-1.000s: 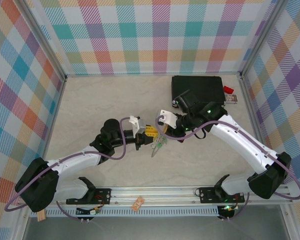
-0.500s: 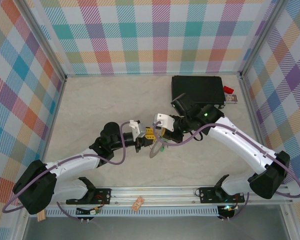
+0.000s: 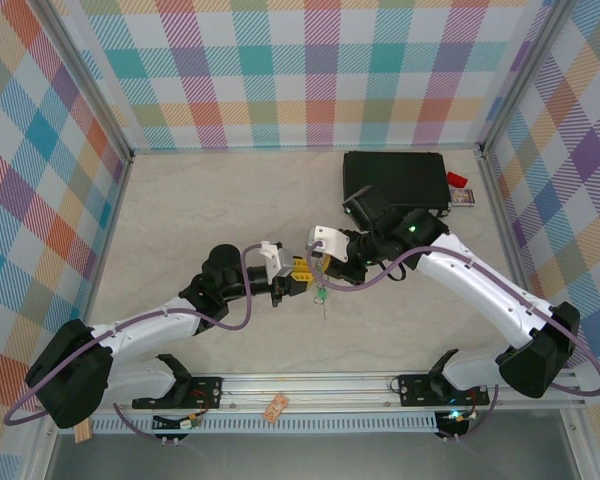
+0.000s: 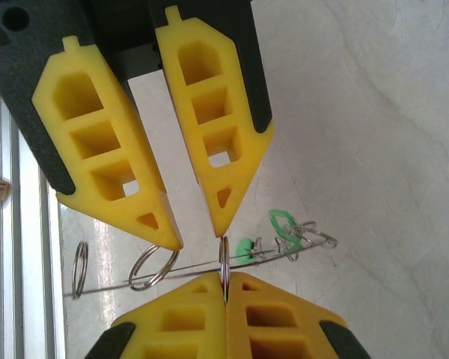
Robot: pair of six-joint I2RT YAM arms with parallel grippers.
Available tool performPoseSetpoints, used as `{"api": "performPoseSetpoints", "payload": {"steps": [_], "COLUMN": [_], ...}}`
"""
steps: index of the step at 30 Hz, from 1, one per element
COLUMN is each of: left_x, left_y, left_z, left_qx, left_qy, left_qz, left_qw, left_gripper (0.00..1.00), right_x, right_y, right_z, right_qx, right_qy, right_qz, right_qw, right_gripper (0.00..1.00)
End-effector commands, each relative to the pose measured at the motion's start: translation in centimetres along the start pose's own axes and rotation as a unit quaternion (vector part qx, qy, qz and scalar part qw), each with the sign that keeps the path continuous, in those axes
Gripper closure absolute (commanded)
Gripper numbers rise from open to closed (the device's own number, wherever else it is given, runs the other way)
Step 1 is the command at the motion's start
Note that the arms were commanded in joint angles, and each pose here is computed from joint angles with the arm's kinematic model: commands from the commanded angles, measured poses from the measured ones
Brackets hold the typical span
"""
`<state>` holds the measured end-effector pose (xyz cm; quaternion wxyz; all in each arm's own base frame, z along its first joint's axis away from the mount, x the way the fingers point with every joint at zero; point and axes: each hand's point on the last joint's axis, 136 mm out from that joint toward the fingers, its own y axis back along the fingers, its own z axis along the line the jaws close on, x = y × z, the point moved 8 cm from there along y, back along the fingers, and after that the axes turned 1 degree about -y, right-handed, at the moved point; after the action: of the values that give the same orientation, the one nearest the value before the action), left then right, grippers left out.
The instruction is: Put the keys on the keyring
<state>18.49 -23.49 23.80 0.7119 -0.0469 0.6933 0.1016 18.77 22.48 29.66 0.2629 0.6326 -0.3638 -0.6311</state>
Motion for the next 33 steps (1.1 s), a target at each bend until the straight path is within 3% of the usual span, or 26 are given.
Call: {"api": "performPoseSetpoints", "payload": {"steps": [1,13,18,23,33], "left_x": [-1.14,-1.31,-1.62,-1.75,-1.3], "left_y": [-0.1,-0.12,-0.21,-0.23,-0.64], "left_z": [0.1,0.31,-0.23,-0.41,-0.49], "left_qx": [-0.007,-0.016,0.016,0.028,0.046], "left_qy": [-0.012,-0.012,-0.009,-0.006,0.002], "left_qz": [-0.015,-0.019,-0.029,-0.032,-0.017], "left_qw": [1.0,1.0,0.999,0.999,0.999], "left_gripper": [0.81,0.8,0.81,0.93,1.0], "right_x": [-0.55,-0.63,-0.6,-0.64,-0.68], "right_y": [0.15,-0.26,-0.37,-0.43,-0.29], "right_z": [0.86,1.12,1.09,1.03,1.11], "right_qx": [-0.022,-0.033,-0.033,-0.033,-0.033], "right_qy": [0.016,0.016,0.016,0.014,0.016], "right_qz": [-0.025,-0.024,-0.023,-0.023,-0.027], "right_qw": [0.999,0.999,0.999,0.999,0.999], "right_gripper": [1.0,1.0,1.0,1.0,1.0]}}
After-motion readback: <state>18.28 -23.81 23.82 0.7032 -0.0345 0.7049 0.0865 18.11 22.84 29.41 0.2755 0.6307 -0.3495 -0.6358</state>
